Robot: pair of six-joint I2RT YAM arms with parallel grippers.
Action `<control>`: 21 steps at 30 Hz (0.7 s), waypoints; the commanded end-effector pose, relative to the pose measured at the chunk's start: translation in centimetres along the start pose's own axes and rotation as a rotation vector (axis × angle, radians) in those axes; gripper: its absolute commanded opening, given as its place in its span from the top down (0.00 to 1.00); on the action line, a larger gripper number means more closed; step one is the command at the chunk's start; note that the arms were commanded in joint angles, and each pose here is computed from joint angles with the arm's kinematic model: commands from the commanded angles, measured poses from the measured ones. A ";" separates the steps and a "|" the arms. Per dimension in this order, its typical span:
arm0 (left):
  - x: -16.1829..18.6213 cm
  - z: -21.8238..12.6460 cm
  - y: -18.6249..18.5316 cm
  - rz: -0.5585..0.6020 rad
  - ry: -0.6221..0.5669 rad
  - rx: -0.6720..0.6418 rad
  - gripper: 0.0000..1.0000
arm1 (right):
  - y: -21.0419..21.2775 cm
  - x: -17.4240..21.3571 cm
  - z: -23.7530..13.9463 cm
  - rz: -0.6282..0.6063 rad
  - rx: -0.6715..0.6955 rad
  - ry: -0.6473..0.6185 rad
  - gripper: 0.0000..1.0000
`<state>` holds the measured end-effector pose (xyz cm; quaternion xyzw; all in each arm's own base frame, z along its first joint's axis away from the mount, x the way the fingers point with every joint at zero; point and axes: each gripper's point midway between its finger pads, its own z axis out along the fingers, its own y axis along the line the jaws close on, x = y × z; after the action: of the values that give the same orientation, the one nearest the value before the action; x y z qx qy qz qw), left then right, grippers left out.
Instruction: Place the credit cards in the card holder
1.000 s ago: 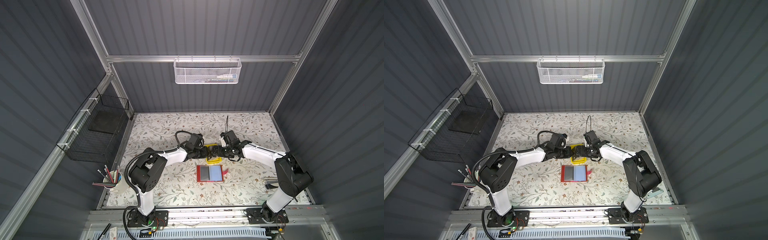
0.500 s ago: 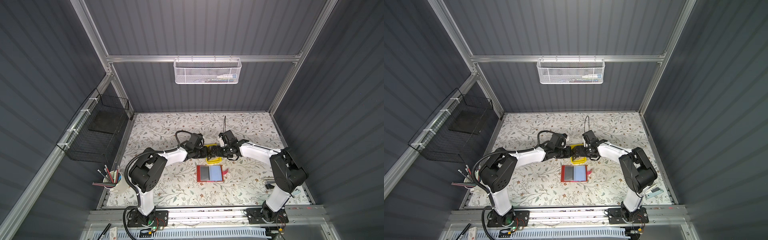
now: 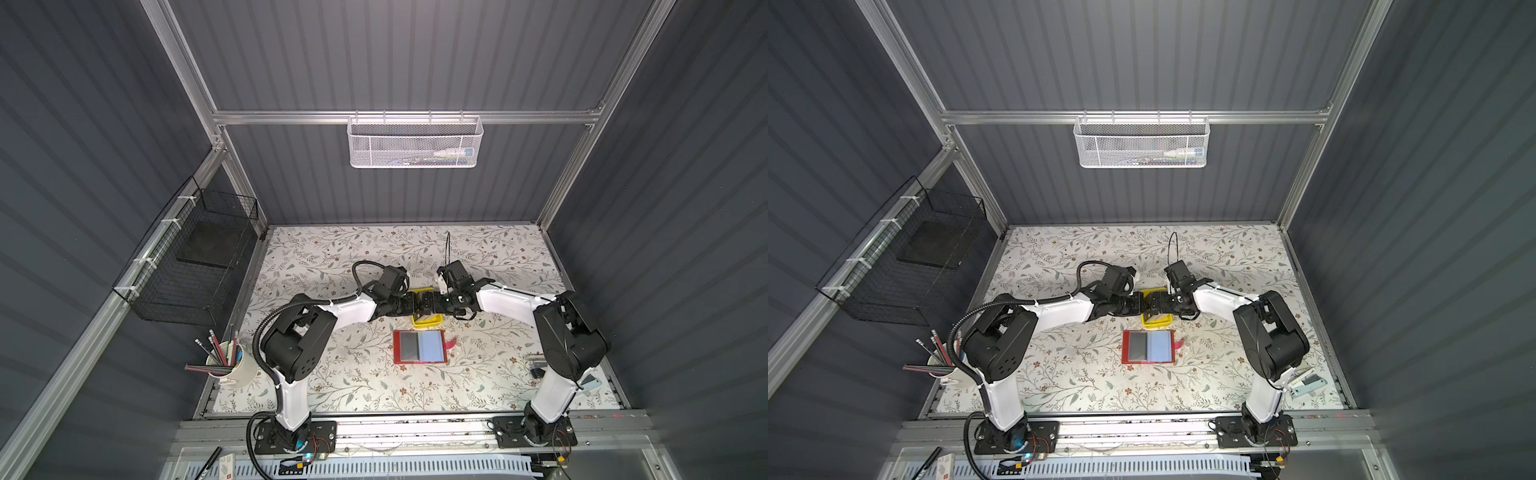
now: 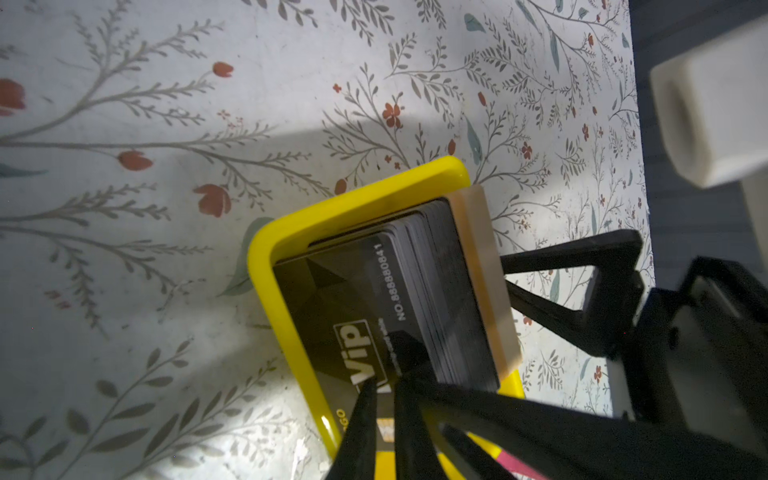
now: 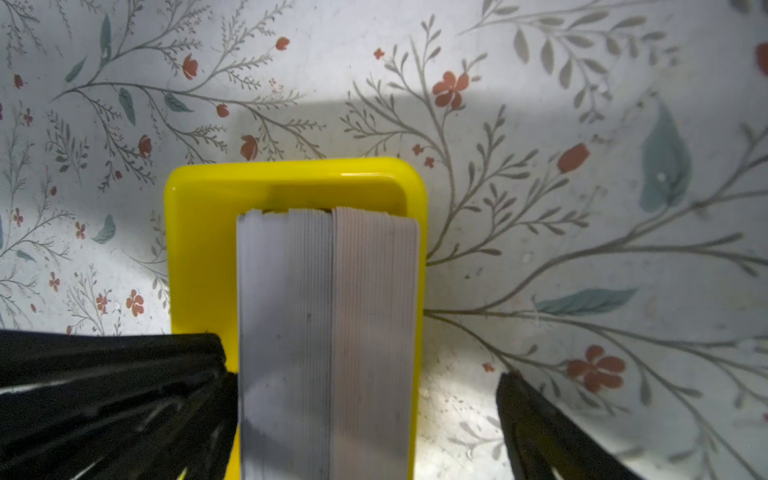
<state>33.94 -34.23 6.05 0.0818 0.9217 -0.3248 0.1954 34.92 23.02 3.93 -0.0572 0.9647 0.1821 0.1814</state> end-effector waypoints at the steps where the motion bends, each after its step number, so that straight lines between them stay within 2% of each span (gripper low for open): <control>1: 0.3 0.5 1.0 -0.005 0.023 -0.025 0.87 | -0.2 -0.4 0.0 -0.008 0.009 0.003 0.03; 21: 0.8 1.1 1.3 -0.020 0.046 -0.024 0.88 | -0.5 -2.3 -2.1 -0.007 0.015 -0.045 0.03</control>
<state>33.99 -34.36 5.92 0.0822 0.9212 -0.3269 0.1943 36.14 22.29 5.16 -0.0509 0.9628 0.1805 0.1948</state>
